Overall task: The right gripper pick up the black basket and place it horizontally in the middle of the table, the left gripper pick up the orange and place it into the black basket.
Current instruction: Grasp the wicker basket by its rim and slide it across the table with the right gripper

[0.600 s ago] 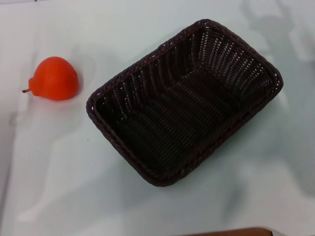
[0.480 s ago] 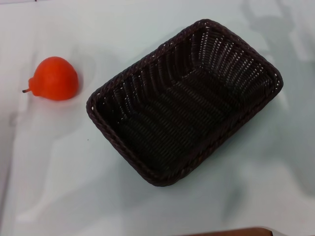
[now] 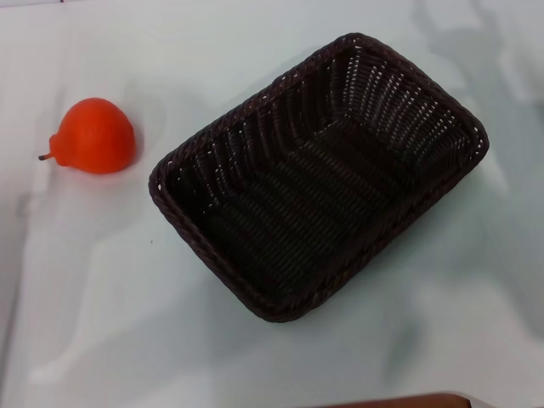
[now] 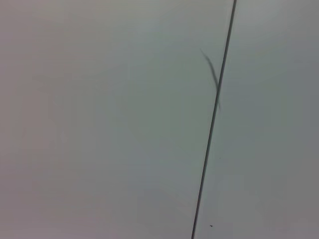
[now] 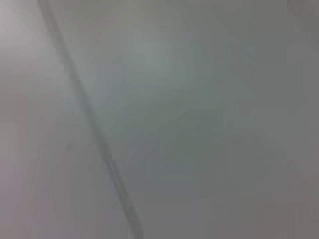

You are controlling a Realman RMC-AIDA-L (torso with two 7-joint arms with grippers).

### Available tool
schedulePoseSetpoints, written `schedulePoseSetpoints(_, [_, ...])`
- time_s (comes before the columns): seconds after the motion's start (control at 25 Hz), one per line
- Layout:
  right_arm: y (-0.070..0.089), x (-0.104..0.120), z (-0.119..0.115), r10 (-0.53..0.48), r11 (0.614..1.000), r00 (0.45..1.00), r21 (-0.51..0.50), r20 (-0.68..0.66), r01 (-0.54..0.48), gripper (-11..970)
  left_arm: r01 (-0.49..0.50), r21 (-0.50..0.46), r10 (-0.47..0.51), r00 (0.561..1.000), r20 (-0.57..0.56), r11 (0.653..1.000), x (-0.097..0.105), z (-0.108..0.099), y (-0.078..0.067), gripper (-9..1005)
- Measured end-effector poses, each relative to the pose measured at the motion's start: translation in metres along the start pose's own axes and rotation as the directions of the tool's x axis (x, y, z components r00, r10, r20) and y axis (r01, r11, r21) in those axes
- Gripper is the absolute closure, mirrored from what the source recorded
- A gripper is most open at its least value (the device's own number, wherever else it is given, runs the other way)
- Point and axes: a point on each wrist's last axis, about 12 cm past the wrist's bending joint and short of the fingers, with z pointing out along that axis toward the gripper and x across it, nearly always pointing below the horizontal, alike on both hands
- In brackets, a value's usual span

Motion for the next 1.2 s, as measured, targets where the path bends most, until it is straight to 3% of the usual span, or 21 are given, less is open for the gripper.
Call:
schedulePoseSetpoints(0.24, [0.018, 0.020, 0.023, 0.062, 0.972, 0.961, 0.201, 0.270, -0.119, 17, -0.001, 0.001, 0.001, 1.000, 0.003, 1.000, -0.001, 0.000, 0.000, 99])
schedulePoseSetpoints(0.48, [0.029, 0.061, 0.051, 0.094, 0.943, 0.832, 0.219, 0.547, -0.251, 18, -0.002, 0.003, 0.002, 1.000, 0.005, 1.000, -0.001, 0.001, 0.001, 101])
schedulePoseSetpoints(0.6, [0.027, 0.096, 0.070, 0.052, 0.941, 0.719, 0.206, 0.693, -0.267, 18, -0.003, 0.003, 0.003, 1.000, 0.006, 1.000, -0.001, 0.002, 0.001, 101])
schedulePoseSetpoints(0.72, [0.015, 0.128, 0.087, -0.005, 0.958, 0.583, 0.172, 0.813, -0.231, 18, -0.003, 0.003, 0.003, 1.000, 0.006, 1.000, -0.001, 0.002, 0.001, 102])
schedulePoseSetpoints(0.84, [0.001, 0.144, 0.103, -0.048, 0.972, 0.461, 0.148, 0.886, -0.182, 19, -0.002, 0.002, 0.002, 1.000, 0.005, 1.000, -0.001, 0.002, 0.001, 103])
schedulePoseSetpoints(1.08, [-0.018, 0.137, 0.131, -0.112, 0.991, 0.195, 0.125, 0.974, -0.053, 19, -0.003, 0.005, 0.003, 1.000, 0.013, 1.000, -0.002, 0.002, 0.001, 104])
schedulePoseSetpoints(1.2, [-0.026, 0.124, 0.135, -0.134, 0.989, 0.122, 0.141, 0.983, -0.052, 18, -0.002, 0.005, 0.002, 1.000, 0.014, 1.000, -0.002, 0.002, 0.001, 105])
